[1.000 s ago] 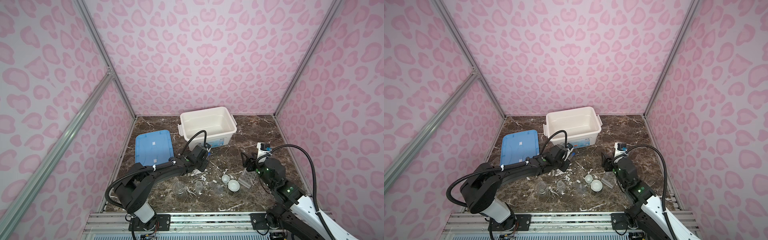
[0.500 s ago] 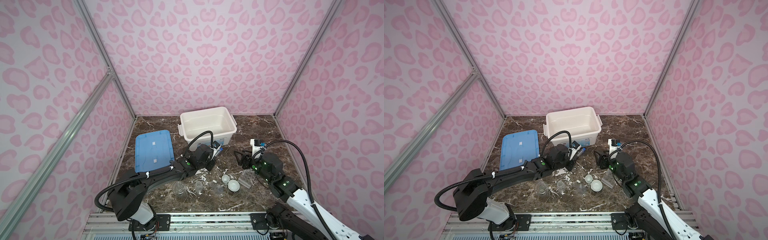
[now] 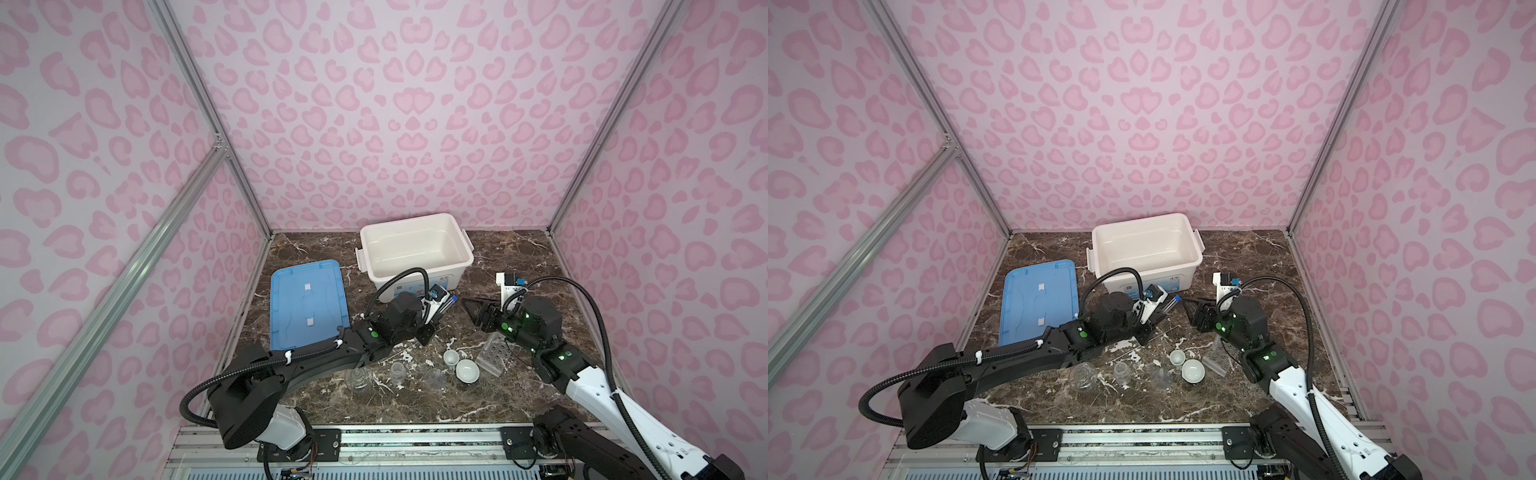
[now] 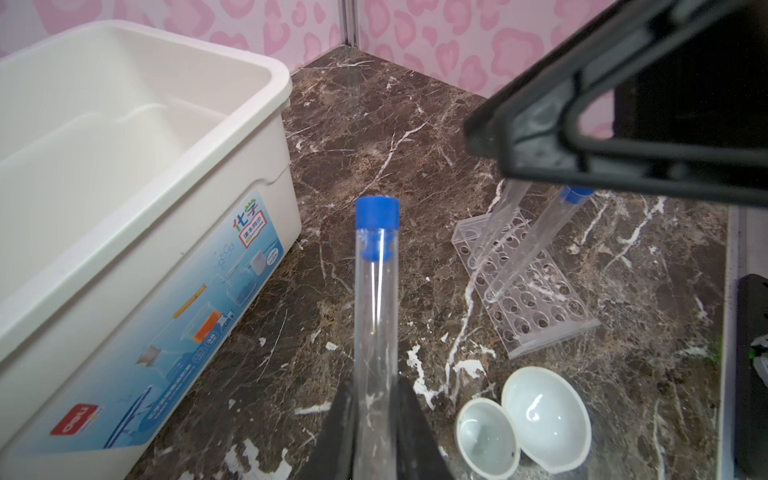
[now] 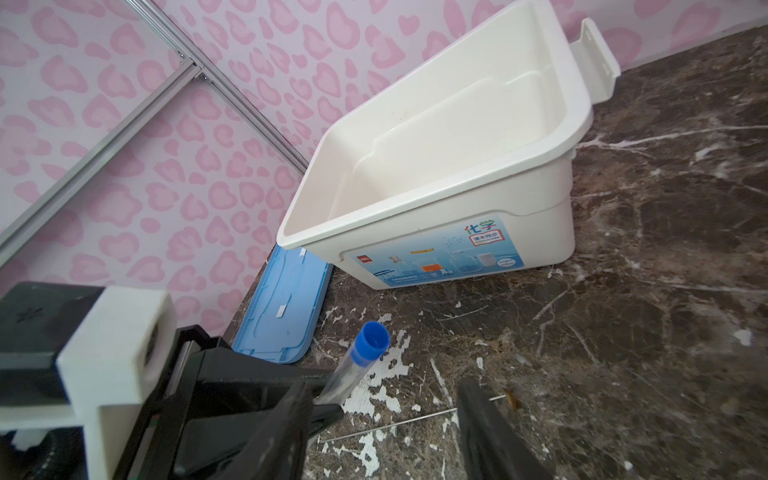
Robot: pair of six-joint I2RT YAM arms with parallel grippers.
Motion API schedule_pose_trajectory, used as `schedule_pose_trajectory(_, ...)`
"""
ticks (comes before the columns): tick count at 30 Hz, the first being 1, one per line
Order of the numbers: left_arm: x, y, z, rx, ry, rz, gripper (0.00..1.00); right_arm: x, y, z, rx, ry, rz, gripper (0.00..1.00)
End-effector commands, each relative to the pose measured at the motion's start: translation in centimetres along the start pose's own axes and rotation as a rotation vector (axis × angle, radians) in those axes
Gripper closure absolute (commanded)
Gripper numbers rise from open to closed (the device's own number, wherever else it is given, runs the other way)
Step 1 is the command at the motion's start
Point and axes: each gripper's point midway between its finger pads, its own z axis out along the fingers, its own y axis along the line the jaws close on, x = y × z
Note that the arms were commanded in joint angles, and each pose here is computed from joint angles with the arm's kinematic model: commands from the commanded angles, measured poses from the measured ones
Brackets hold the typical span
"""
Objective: Organize the chemistry lab equipment
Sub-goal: 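Lift the tube with the left gripper toward the right gripper while the right gripper approaches, then close the right gripper on the left-held tube and open the left gripper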
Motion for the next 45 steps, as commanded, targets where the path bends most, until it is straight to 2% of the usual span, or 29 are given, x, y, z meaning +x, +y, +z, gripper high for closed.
schedule_pose_trajectory(1, -2.1, -0.7, -0.4, 0.021, -0.082, 0.029, 0.83, -0.7, 1.1, 0.3, -0.059, -0.019, 0.027, 0.43)
schedule_pose_trajectory(12, -2.5, -1.8, -0.3, 0.037, -0.103, 0.054, 0.84, -0.5, 1.2, 0.8, -0.082, -0.005, 0.069, 0.5)
schedule_pose_trajectory(24, -2.8, -2.0, -0.3, 0.044, -0.124, 0.052, 0.83, -0.7, 1.9, 0.8, -0.129, -0.007, 0.111, 0.64)
schedule_pose_trajectory(45, -2.8, -2.4, -0.1, 0.062, -0.138, 0.049, 0.83, -0.5, 2.5, 0.8, -0.169, 0.002, 0.138, 0.76)
